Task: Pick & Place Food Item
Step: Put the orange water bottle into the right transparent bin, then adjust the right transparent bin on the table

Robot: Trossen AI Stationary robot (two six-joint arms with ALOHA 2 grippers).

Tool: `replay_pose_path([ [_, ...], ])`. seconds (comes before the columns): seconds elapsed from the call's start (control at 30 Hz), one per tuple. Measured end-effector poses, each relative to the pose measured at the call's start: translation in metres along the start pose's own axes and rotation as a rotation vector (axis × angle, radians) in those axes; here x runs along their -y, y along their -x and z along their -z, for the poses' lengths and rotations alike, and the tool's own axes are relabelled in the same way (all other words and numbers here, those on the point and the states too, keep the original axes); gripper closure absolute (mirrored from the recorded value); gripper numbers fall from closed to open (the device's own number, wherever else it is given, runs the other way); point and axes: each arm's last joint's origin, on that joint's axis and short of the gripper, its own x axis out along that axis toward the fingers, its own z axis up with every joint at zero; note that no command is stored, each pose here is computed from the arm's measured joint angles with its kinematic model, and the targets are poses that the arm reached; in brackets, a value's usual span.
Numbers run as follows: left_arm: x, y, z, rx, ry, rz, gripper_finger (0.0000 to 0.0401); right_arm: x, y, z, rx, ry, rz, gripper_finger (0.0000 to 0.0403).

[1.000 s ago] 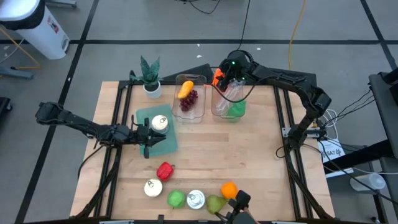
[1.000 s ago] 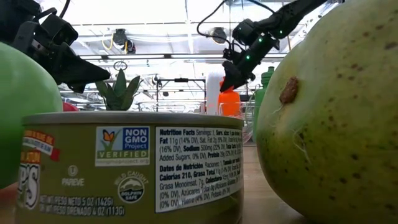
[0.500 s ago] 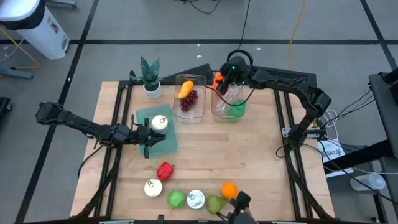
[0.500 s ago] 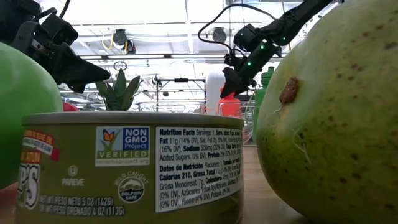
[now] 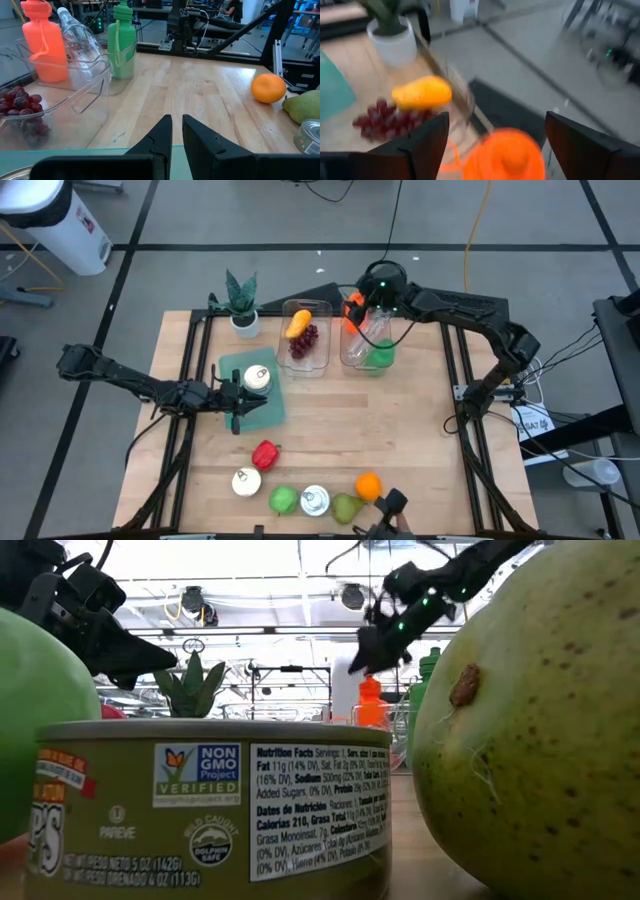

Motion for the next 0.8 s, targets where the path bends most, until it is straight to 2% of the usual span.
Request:
replay_pose_path([
  [0.17, 0.0, 0.0, 0.0, 0.0, -0.001, 0.0, 0.0352, -0.008, 0.047, -0.034, 0.194, 0.102, -0.014, 0.0075],
  [0.27, 0.0, 0.0, -0.001, 0.005, -0.001, 0.001, 0.0352, -0.023, 0.093, -0.054, 0.342, 0.214, -0.171, 0.0078],
  [0.33, 0.0, 0.0, -0.001, 0.006, -0.003, 0.0, 0.0352, -0.036, 0.129, -0.063, 0.436, 0.28, -0.302, 0.0096],
  [0.43, 0.0, 0.0, -0.001, 0.006, -0.004, 0.0, 0.0352, -0.049, 0.178, -0.069, 0.542, 0.321, -0.417, 0.0148],
  [0.57, 0.0, 0.0, -0.001, 0.006, -0.015, 0.0, 0.0352, -0.056, 0.232, -0.062, 0.575, 0.328, -0.482, 0.0254],
  [0.7, 0.0, 0.0, -0.001, 0.007, -0.015, -0.001, 0.0352, -0.062, 0.255, -0.037, 0.534, 0.264, -0.572, 0.0371],
  [0.73, 0.0, 0.0, -0.001, 0.007, -0.015, 0.0, 0.0352, -0.064, 0.256, -0.028, 0.518, 0.258, -0.596, 0.0386],
  [0.8, 0.0, 0.0, -0.001, 0.008, -0.014, 0.0, 0.0352, -0.069, 0.255, -0.007, 0.474, 0.238, -0.643, 0.039],
])
